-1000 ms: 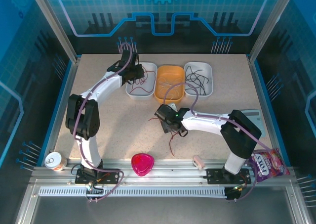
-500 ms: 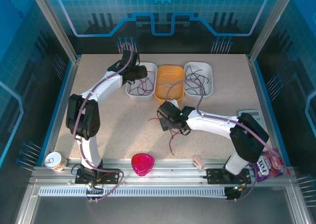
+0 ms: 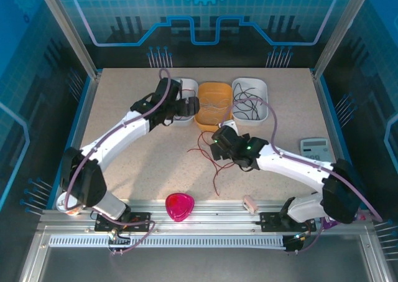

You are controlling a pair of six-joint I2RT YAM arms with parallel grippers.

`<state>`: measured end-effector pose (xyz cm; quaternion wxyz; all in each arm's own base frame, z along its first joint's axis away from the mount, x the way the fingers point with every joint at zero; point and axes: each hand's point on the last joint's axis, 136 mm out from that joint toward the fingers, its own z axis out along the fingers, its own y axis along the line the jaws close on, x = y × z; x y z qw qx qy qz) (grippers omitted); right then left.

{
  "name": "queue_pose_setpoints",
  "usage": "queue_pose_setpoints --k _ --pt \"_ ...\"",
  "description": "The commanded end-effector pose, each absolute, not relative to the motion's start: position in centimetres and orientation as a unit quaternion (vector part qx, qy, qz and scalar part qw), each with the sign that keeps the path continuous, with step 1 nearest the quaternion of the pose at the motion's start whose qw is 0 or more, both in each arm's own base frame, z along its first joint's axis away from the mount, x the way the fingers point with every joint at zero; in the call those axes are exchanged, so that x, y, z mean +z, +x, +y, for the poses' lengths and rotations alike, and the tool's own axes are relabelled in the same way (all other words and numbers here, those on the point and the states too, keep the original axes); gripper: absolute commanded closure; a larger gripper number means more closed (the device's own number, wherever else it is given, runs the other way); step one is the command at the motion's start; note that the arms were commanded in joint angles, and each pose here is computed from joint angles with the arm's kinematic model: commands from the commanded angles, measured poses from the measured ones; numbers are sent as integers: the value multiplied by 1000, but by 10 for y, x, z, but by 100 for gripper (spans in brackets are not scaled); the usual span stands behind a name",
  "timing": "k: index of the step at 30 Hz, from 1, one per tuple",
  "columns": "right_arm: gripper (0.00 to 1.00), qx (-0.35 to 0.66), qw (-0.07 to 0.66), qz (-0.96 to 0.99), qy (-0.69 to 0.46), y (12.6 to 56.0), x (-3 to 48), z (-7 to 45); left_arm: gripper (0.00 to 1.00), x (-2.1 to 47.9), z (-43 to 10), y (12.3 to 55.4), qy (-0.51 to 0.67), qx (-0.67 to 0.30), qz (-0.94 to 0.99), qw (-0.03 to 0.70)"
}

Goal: Untangle the cables

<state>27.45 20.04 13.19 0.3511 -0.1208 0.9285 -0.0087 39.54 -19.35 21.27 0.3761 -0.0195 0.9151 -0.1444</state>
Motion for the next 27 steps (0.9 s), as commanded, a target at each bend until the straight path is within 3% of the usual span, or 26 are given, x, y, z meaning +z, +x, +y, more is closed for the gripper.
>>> queue_pose_setpoints --k 1,6,13,27 --pt "0 -4 385 917 -103 283 147 188 1 202 -189 372 -39 -121 918 377" --pt "0 21 384 920 -79 284 141 172 1 168 -198 331 -65 -115 925 358" --pt "0 -28 388 921 -36 290 132 144 1 119 -206 296 -175 -138 918 326" --pt "0 38 399 916 -11 286 125 142 14 82 -251 303 -221 -124 923 291"
